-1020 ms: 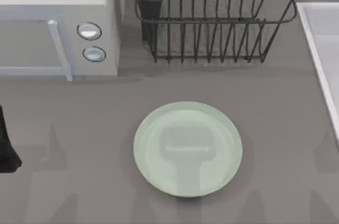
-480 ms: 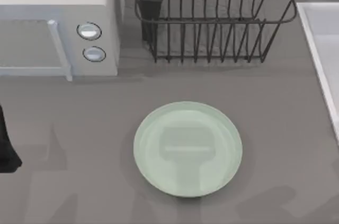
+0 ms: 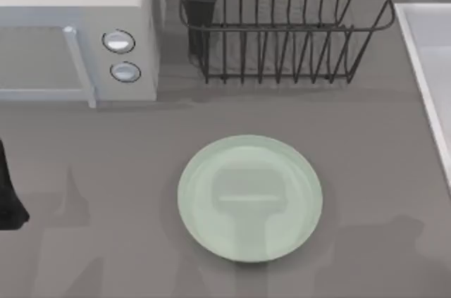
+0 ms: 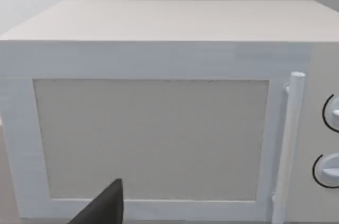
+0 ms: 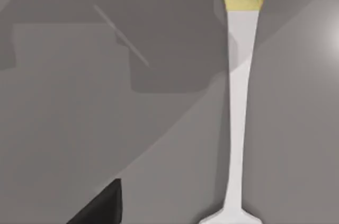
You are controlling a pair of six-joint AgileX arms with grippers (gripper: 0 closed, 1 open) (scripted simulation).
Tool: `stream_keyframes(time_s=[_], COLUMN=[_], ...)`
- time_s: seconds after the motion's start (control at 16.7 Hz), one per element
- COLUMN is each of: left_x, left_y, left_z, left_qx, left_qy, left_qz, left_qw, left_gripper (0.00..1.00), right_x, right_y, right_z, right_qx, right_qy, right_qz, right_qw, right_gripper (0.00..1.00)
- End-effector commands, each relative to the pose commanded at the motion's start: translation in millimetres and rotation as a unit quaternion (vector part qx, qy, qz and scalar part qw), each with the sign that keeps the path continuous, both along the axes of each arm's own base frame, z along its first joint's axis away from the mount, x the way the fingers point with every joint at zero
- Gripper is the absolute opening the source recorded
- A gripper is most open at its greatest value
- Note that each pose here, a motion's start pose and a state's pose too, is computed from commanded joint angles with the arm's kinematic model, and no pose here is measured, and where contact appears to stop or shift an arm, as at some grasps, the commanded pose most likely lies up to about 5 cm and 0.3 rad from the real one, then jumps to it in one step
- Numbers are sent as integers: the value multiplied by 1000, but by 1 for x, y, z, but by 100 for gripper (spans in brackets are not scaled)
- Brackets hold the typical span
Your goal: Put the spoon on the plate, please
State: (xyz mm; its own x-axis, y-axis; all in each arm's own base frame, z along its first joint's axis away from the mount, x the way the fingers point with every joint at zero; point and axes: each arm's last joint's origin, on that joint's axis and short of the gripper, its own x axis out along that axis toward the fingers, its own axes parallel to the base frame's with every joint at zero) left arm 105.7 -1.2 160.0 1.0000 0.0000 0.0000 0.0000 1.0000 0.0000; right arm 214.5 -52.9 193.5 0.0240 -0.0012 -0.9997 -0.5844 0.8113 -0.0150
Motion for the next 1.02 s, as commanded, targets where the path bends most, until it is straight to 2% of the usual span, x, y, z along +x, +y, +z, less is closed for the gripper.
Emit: stream_keyframes(time_s=[0.48, 1.02], left_x=[0, 0], left_y=[0, 0], left_z=[0, 0], left_qx=[0, 0], left_qy=[0, 0], left_qz=[0, 0], left_qw=[1000, 1000], left_gripper=[100, 100], right_x=[3, 6], right_y=[-1, -2], right_z=[-4, -88], right_qx=[2, 2], right_qy=[10, 7], right_qz=[6, 5], right_qw=[1000, 1000], right_gripper=[100, 100])
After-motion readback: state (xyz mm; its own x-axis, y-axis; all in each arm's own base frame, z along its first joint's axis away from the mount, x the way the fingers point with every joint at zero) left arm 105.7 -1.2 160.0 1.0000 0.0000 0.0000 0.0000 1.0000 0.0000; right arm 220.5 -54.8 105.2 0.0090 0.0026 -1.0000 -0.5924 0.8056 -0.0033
